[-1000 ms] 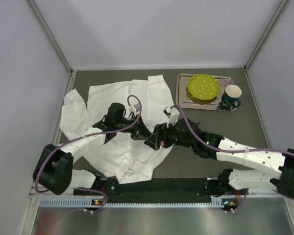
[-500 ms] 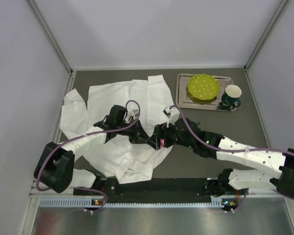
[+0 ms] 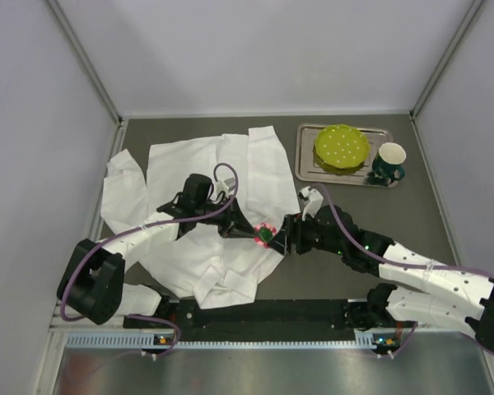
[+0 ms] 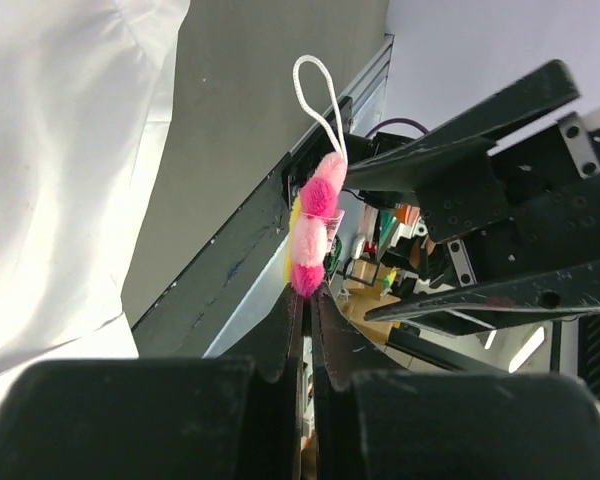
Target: Remove the brooch from the garment
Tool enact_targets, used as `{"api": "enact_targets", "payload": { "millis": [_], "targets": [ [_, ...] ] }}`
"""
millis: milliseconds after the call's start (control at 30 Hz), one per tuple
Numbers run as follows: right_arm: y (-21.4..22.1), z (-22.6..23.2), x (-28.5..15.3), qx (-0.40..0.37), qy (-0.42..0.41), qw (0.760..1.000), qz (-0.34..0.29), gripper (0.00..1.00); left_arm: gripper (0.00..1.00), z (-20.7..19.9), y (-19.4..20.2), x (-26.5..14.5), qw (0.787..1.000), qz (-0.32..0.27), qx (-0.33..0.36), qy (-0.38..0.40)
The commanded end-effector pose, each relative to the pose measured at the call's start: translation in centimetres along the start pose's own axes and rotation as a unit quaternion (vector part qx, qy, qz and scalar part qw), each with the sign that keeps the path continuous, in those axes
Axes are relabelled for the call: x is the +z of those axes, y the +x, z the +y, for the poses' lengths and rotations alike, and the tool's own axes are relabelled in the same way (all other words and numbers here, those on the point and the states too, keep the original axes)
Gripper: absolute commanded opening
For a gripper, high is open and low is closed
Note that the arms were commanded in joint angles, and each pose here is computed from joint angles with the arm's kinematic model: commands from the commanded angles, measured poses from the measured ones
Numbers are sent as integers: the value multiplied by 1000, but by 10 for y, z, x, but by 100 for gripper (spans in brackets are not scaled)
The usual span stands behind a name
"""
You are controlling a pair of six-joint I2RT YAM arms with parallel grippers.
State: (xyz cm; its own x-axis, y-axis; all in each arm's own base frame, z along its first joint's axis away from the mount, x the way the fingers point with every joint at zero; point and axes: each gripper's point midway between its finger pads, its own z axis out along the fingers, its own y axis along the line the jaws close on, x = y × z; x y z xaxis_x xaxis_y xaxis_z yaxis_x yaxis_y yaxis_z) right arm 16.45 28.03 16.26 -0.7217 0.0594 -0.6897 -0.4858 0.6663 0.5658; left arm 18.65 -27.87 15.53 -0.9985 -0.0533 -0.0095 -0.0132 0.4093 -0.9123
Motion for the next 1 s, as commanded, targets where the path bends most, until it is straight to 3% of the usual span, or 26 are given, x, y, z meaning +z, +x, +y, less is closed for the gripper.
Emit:
{"api": "enact_targets", "payload": {
  "millis": [0,200,533,767,967],
  "targets": [
    [-4,24,-3,20,-79,997,-5,65,0,-24,-8,-5,996,-8,79,40],
    [-9,26,0,28,-92,995,-23,49,0,-28,-6,-6,994,-7,93,48],
    [-9,20,7,39,-81,996,-24,47,0,-31,-2,-9,994,-2,96,53],
    [-5,10,10,39,-56,997,-19,51,0,-35,-2,-11,994,-2,97,57],
    [-8,11,13,38,-58,997,-22,39,0,-35,-2,-10,994,1,94,58]
  ]
}}
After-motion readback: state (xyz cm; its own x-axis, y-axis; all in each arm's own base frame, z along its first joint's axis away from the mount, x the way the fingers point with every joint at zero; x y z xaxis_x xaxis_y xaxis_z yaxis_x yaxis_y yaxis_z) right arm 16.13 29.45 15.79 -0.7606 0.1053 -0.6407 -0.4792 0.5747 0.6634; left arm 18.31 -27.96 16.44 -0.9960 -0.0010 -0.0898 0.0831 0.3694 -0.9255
